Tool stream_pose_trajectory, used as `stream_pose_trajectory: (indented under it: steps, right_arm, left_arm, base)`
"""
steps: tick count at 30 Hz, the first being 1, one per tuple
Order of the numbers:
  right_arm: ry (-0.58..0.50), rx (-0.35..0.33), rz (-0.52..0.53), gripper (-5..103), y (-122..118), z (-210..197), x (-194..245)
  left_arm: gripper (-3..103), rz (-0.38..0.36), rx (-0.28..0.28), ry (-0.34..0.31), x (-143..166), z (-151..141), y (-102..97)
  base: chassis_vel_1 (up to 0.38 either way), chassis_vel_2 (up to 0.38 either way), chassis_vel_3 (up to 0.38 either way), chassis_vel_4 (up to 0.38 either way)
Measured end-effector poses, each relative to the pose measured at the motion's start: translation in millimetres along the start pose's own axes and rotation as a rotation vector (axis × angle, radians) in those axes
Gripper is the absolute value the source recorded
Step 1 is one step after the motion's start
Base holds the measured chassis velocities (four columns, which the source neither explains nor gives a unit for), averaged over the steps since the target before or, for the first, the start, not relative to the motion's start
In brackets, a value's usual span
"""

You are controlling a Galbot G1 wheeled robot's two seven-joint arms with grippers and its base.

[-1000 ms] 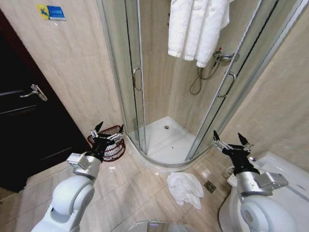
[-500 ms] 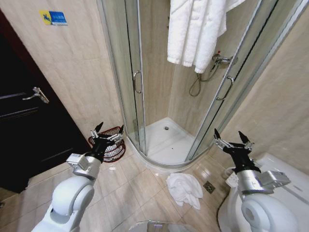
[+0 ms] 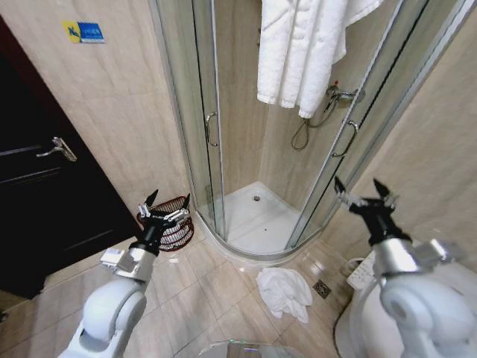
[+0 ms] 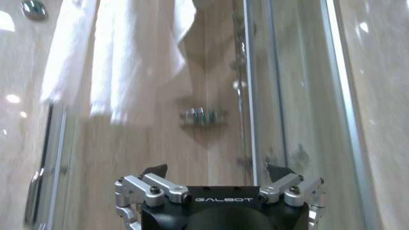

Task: Discard the used towel into the hamper.

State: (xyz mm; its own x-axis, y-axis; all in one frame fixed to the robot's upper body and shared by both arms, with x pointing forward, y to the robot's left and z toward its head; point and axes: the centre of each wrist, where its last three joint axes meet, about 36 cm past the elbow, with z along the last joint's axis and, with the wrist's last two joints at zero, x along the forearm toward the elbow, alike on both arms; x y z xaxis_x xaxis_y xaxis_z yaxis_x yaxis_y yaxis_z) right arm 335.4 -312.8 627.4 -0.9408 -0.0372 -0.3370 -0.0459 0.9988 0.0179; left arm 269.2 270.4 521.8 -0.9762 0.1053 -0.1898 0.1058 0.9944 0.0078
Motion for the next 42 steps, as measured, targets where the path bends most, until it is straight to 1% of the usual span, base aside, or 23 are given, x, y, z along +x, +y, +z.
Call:
stream_pose_trajectory:
  steps: [1,2,6,7,9,10,11,14,15,17,18,19,22,23,24,25,26,29,30,34,36,39,42]
  right_arm:
    - [-0.023,0.002,-0.013,100,-6,-7,-14]
    - [-0.023,0.002,-0.013,100,-6,-7,-14]
    - [-0.079,0.029,-0.045,100,-35,-35,-70]
    - [-0.079,0.029,-0.045,100,-35,-35,-70]
    - [-0.123,0.030,-0.083,100,-43,-61,-105]
    - [-0.123,0.030,-0.083,100,-43,-61,-105]
    - [-0.136,0.033,-0.104,100,-43,-71,-116]
    - [-0.165,0.035,-0.174,100,-32,-95,-147]
    - [-0.165,0.035,-0.174,100,-32,-95,-147]
    - [-0.189,0.032,-0.203,100,-26,-108,-163]
    - [-0.213,0.033,-0.225,100,-19,-119,-173]
    - [-0.213,0.033,-0.225,100,-19,-119,-173]
    - [-0.270,0.025,-0.286,100,10,-147,-197]
    - [-0.270,0.025,-0.286,100,10,-147,-197]
    - [-0.281,0.024,-0.297,100,16,-155,-201]
    - [-0.301,0.023,-0.315,100,28,-169,-206]
    - [-0.301,0.023,-0.315,100,28,-169,-206]
    - [-0.342,0.021,-0.345,100,53,-200,-220]
    - [-0.342,0.021,-0.345,100,53,-200,-220]
    - [-0.374,0.017,-0.346,100,71,-224,-235]
    - [-0.377,0.019,-0.345,100,75,-230,-237]
    - [-0.370,0.019,-0.335,100,79,-238,-249]
    - [-0.343,0.016,-0.311,100,82,-243,-273]
  left_arm:
    - [100,-0.002,0.000,0.005,0,4,1.5]
    - [100,-0.002,0.000,0.005,0,4,1.5]
    - [100,0.009,-0.010,0.034,-6,20,7.4]
    - [100,0.009,-0.010,0.034,-6,20,7.4]
    - [100,-0.001,-0.026,0.041,-3,23,12.6]
    - [100,-0.001,-0.026,0.041,-3,23,12.6]
    - [100,-0.010,-0.034,0.039,-2,22,15.5]
    - [100,-0.033,-0.050,0.025,-1,19,22.6]
    - [100,-0.033,-0.050,0.025,-1,19,22.6]
    - [100,-0.037,-0.050,0.014,-2,17,23.1]
    - [100,-0.037,-0.049,0.010,-3,16,22.6]
    - [100,-0.037,-0.049,0.010,-3,16,22.6]
    - [100,-0.044,-0.046,0.009,-1,15,22.0]
    - [100,-0.044,-0.046,0.009,-1,15,22.0]
    - [100,-0.047,-0.047,0.010,-1,15,22.5]
    - [100,-0.053,-0.049,0.008,0,15,23.7]
    - [100,-0.053,-0.049,0.008,0,15,23.7]
    - [100,-0.064,-0.057,0.003,1,13,26.3]
    - [100,-0.064,-0.057,0.003,1,13,26.3]
    - [100,-0.073,-0.060,-0.011,3,11,27.7]
    - [100,-0.074,-0.062,-0.013,3,11,28.3]
    - [100,-0.076,-0.065,-0.020,3,10,29.4]
    - [100,-0.076,-0.064,-0.029,2,9,29.3]
  base:
    - [0.000,0.000,0.000,0.000]
    - [0.000,0.000,0.000,0.000]
    - [0.000,0.000,0.000,0.000]
    - [0.000,0.000,0.000,0.000]
    - [0.000,0.000,0.000,0.000]
    - [0.000,0.000,0.000,0.000]
    - [0.000,0.000,0.000,0.000]
    - [0.000,0.000,0.000,0.000]
    - [0.000,0.000,0.000,0.000]
    - [0.000,0.000,0.000,0.000]
    - [0.000,0.000,0.000,0.000]
    - [0.000,0.000,0.000,0.000]
    - [0.000,0.000,0.000,0.000]
    - [0.000,0.000,0.000,0.000]
    - [0.000,0.000,0.000,0.000]
    - [0.000,0.000,0.000,0.000]
    - [0.000,0.000,0.000,0.000]
    - [0.000,0.000,0.000,0.000]
    - [0.000,0.000,0.000,0.000]
    - [0.000,0.000,0.000,0.000]
    - [0.000,0.000,0.000,0.000]
    - [0.000,0.000,0.000,0.000]
    - [0.000,0.000,0.000,0.000]
